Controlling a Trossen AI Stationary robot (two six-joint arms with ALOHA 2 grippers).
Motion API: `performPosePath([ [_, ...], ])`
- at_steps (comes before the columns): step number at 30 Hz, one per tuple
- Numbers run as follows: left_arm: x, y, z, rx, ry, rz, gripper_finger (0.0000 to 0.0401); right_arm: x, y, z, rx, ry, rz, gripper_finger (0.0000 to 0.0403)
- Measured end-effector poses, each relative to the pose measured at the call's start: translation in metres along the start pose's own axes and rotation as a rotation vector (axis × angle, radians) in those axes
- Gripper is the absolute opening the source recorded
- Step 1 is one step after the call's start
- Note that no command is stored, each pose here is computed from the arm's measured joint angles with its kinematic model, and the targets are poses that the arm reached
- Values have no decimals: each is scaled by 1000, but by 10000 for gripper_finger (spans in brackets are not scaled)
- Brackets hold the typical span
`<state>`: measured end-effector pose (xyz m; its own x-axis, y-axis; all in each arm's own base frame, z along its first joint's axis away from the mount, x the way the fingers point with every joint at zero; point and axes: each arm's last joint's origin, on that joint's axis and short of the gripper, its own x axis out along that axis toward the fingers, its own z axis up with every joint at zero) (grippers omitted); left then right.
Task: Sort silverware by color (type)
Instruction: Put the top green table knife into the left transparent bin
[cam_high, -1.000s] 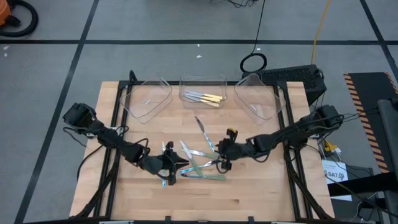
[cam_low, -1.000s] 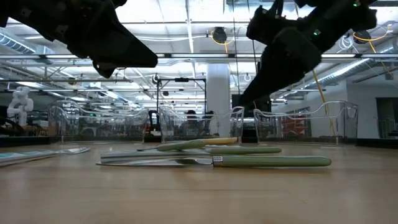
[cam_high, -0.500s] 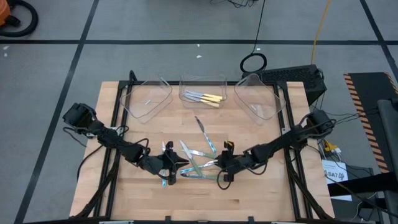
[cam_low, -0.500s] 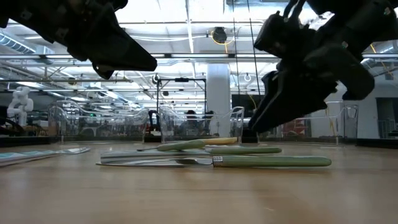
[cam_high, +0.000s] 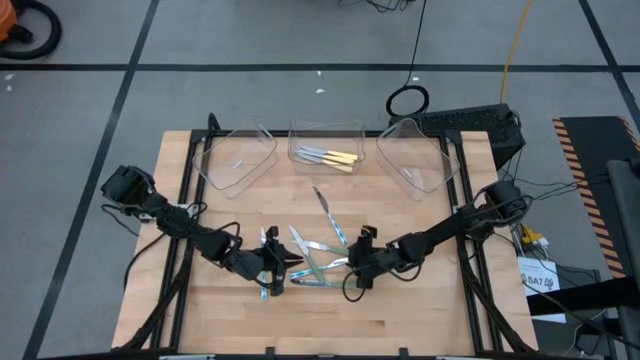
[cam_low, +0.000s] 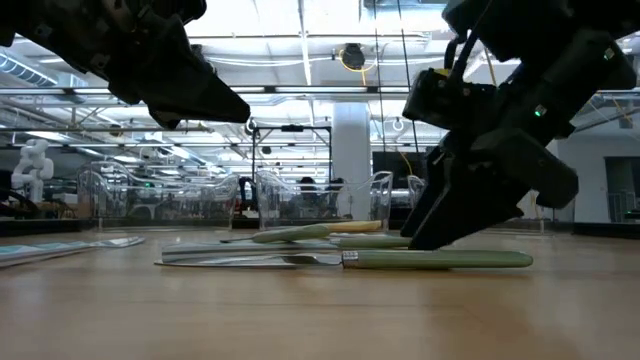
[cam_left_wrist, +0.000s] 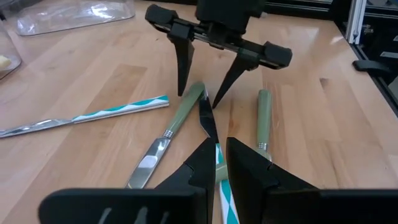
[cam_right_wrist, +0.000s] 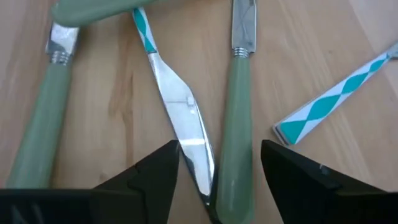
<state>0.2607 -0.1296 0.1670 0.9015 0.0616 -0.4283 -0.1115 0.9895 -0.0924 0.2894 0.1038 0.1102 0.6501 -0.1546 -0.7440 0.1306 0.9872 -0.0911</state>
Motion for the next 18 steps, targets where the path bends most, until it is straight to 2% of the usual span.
performPosePath([
  [10, 0, 0, 0, -3, 0, 0, 45, 4, -11, -2, 132, 64, -13, 179],
  [14, 0, 0, 0, -4, 0, 0, 45, 4, -11, -2, 139, 85, 23, 134],
  [18, 0, 0, 0, -7, 0, -1, 45, 4, -11, -2, 123, 91, 25, 74],
])
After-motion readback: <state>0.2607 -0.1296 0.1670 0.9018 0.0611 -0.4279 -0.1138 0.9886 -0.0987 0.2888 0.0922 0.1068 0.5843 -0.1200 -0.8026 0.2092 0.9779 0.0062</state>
